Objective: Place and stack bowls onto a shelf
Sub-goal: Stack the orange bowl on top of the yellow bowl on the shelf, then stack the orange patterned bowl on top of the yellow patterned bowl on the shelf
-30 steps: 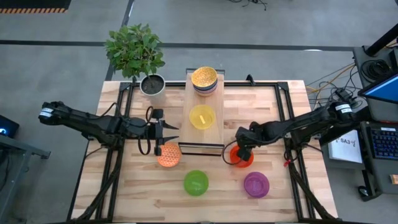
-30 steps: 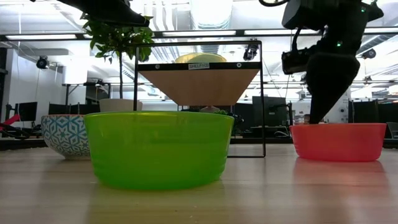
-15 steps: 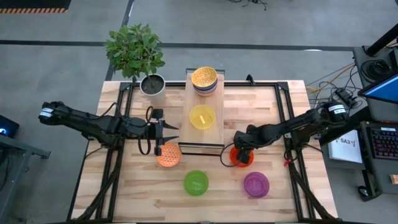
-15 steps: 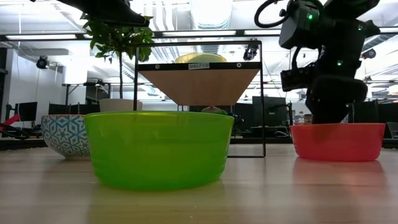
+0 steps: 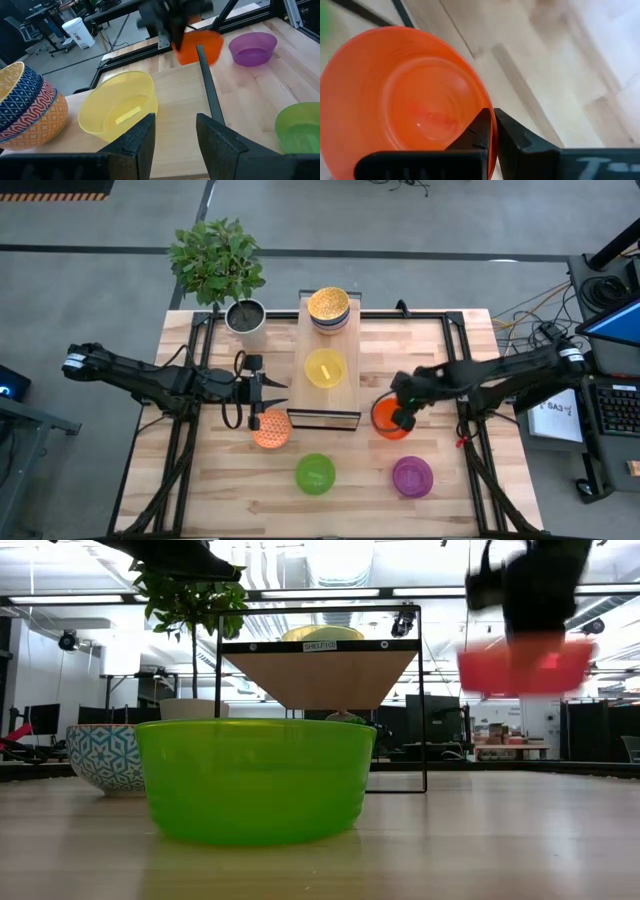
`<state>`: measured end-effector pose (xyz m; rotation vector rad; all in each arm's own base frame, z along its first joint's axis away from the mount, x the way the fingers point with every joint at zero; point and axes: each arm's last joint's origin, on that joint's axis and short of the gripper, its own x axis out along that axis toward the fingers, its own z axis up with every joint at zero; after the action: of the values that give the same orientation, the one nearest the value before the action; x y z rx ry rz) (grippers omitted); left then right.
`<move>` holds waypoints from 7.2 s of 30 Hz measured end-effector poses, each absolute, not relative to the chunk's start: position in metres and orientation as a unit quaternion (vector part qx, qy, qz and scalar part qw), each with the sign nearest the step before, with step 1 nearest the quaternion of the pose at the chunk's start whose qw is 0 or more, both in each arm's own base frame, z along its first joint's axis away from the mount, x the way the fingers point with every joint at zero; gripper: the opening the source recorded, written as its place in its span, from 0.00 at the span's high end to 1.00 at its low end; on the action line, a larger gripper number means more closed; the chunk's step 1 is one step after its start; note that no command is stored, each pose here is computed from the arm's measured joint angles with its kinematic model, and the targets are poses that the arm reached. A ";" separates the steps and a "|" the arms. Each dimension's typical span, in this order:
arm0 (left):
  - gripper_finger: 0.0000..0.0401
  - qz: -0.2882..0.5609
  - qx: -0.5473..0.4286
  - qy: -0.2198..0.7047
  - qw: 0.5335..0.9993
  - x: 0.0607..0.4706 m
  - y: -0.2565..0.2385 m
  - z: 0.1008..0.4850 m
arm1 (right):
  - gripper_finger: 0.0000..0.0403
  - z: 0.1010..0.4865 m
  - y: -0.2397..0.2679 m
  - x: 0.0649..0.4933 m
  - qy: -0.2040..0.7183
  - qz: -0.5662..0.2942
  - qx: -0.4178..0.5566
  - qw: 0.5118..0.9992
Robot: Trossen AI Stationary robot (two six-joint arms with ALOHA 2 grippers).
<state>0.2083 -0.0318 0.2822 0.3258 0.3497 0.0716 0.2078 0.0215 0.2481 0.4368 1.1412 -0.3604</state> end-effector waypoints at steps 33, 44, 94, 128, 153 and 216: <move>0.69 0.035 0.164 0.170 0.971 0.209 -0.032 0.283 | 0.98 0.401 -0.080 0.313 0.342 -0.177 0.255 0.887; 0.69 0.034 0.167 0.182 0.969 0.208 -0.032 0.280 | 0.98 0.360 -0.097 0.346 0.409 -0.170 0.254 0.860; 0.69 0.038 0.143 0.190 0.971 0.207 -0.032 0.279 | 0.79 0.362 -0.022 0.287 0.326 -0.063 0.102 0.938; 0.69 0.040 -0.094 0.569 0.816 0.245 -0.095 0.253 | 0.82 0.242 0.033 0.213 0.229 0.065 0.043 0.970; 0.52 0.022 -0.013 0.669 0.743 0.270 -0.129 0.172 | 0.82 0.241 0.035 0.210 0.222 0.096 0.036 0.970; 0.99 0.078 0.132 0.393 0.907 0.327 0.158 0.427 | 0.82 0.240 0.037 0.209 0.217 0.146 -0.014 0.965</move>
<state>0.3268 0.1576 0.4274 0.2732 0.8117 0.1606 0.2095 0.0367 0.2402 -0.0291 0.4386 0.2948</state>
